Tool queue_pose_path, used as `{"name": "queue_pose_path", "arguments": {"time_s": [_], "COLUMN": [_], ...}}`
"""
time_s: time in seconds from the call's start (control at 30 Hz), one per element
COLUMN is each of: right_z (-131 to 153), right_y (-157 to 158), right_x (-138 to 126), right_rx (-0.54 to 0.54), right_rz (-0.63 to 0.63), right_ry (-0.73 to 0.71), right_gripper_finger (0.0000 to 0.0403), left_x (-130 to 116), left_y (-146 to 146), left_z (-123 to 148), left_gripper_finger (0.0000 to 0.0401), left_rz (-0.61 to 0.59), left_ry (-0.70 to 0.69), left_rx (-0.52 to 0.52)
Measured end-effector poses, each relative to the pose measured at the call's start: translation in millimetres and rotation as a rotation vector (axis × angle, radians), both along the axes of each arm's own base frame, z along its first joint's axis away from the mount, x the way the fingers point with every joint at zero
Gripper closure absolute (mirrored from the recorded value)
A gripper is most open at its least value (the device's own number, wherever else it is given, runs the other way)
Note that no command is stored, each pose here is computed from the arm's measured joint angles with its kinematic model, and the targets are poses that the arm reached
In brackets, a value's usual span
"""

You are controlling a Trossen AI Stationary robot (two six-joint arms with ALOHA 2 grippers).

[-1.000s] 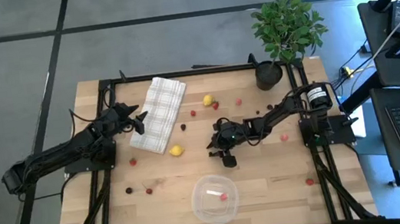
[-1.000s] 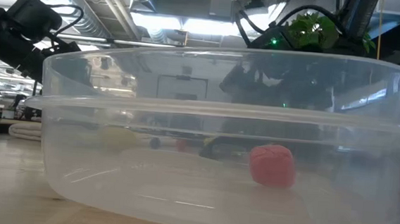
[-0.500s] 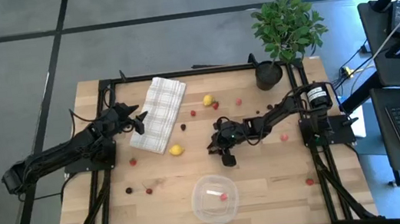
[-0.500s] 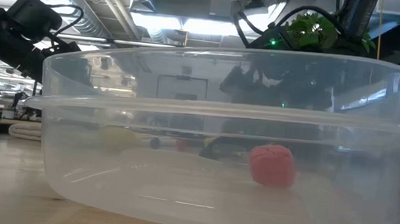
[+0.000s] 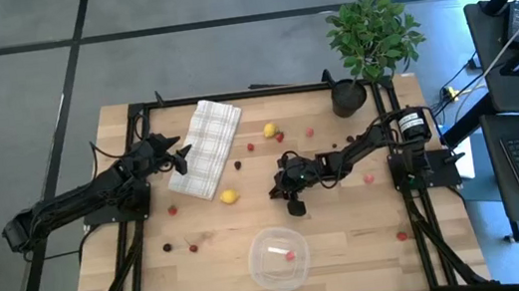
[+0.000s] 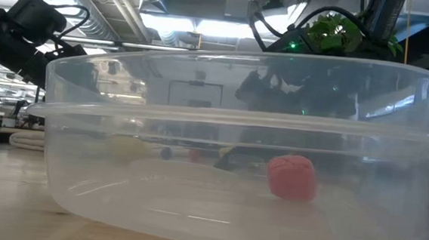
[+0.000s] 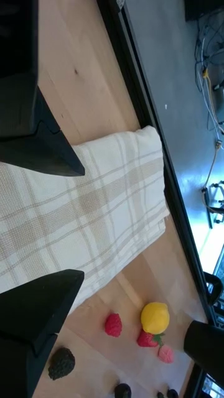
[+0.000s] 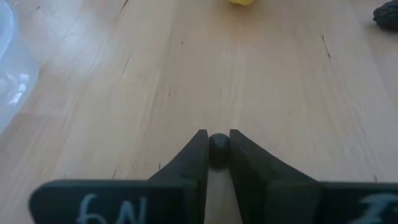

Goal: Pick and placing Produce into tupperware
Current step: Put the bottom blueberry into the transparent bin

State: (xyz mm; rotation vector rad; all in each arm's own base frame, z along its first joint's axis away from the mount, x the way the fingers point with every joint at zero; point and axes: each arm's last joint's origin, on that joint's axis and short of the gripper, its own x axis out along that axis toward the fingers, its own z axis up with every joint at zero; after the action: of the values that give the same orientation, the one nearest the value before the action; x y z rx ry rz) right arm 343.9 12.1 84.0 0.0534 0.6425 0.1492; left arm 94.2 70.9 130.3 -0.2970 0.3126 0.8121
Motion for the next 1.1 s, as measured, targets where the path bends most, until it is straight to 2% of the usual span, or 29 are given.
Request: {"name": "queue_pose_path", "arguments": {"time_s": [0.17, 0.4, 0.57, 0.83, 0.97, 1.1], "right_z": [6.2, 49.1, 80.2, 131.3, 149.1, 153.4], "right_y": [1.0, 4.0, 20.3, 61.1, 80.3, 99.1], "right_x": [-0.6, -1.1, -0.8, 24.7, 31.2, 34.8], "right_rx": [0.015, 0.012, -0.015, -0.146, -0.151, -0.132], "right_rz": [0.012, 0.015, 0.083, 0.218, 0.263, 0.253], "right_ry": [-0.014, -0.148, -0.219, -0.041, -0.005, 0.027], "right_gripper_finger": [0.0346, 0.0347, 0.0347, 0.0348, 0.0348, 0.0348], "left_x": [0.0, 0.0, 0.0, 0.4, 0.5, 0.5], "left_y": [0.0, 0.0, 0.0, 0.3, 0.4, 0.3], "left_z": [0.0, 0.0, 0.0, 1.3, 1.7, 1.4], "left_gripper_finger": [0.0151, 0.0151, 0.0151, 0.0151, 0.0151, 0.0151], "left_rz": [0.000, 0.000, 0.000, 0.000, 0.000, 0.000], "left_ry": [0.000, 0.000, 0.000, -0.012, -0.015, -0.014], "left_rx": [0.000, 0.000, 0.000, 0.008, 0.010, 0.009]}}
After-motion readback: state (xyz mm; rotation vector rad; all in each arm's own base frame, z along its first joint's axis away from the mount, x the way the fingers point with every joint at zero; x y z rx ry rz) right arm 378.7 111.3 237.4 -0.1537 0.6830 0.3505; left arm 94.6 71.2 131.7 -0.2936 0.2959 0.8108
